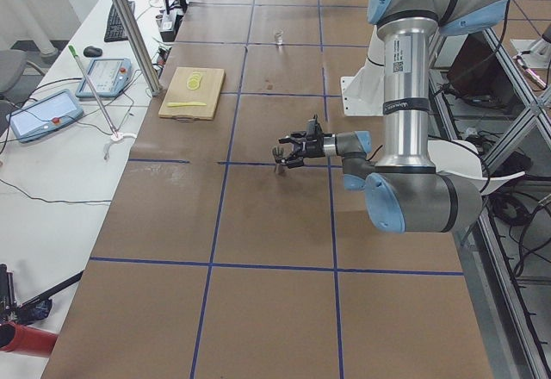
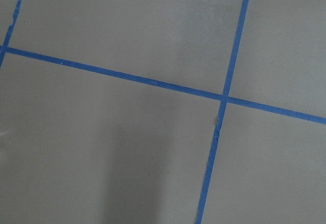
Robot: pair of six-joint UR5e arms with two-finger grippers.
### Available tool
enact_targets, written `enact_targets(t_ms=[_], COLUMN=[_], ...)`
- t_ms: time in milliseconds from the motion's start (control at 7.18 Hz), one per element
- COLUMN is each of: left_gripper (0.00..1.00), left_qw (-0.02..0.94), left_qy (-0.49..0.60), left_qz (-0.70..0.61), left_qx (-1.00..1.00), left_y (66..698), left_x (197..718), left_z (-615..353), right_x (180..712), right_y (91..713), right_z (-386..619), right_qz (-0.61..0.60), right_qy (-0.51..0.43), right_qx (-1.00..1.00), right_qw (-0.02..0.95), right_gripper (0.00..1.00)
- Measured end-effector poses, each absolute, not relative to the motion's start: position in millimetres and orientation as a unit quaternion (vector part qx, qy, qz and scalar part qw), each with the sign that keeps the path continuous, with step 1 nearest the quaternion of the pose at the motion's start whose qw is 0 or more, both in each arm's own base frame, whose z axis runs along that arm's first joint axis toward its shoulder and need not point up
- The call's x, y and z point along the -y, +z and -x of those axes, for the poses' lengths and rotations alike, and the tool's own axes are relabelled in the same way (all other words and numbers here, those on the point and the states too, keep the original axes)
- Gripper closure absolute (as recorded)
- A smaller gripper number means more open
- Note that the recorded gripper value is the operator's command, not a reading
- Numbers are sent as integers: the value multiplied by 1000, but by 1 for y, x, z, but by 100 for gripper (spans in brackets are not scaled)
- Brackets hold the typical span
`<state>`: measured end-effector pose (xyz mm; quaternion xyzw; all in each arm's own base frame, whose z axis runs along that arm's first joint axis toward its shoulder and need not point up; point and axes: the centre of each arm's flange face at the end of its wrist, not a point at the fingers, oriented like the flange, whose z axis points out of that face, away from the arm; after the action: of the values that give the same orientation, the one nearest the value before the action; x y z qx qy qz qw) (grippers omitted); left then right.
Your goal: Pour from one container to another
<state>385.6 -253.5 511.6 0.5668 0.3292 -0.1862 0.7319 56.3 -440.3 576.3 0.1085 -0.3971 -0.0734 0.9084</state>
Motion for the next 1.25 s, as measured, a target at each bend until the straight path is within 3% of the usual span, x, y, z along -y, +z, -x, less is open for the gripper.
enact_targets(t_ms=[1253], left_gripper=[0], left_qw=[734], left_qy=[-179], left_qz=[-567], left_qx=[-329], left_y=[540], left_x=[248], left_z=[-420], right_x=[439], right_y=[575], right_z=[-58], right_qz=[-110], right_qy=[-73], right_qx=[397], right_qw=[908], right_gripper=[0])
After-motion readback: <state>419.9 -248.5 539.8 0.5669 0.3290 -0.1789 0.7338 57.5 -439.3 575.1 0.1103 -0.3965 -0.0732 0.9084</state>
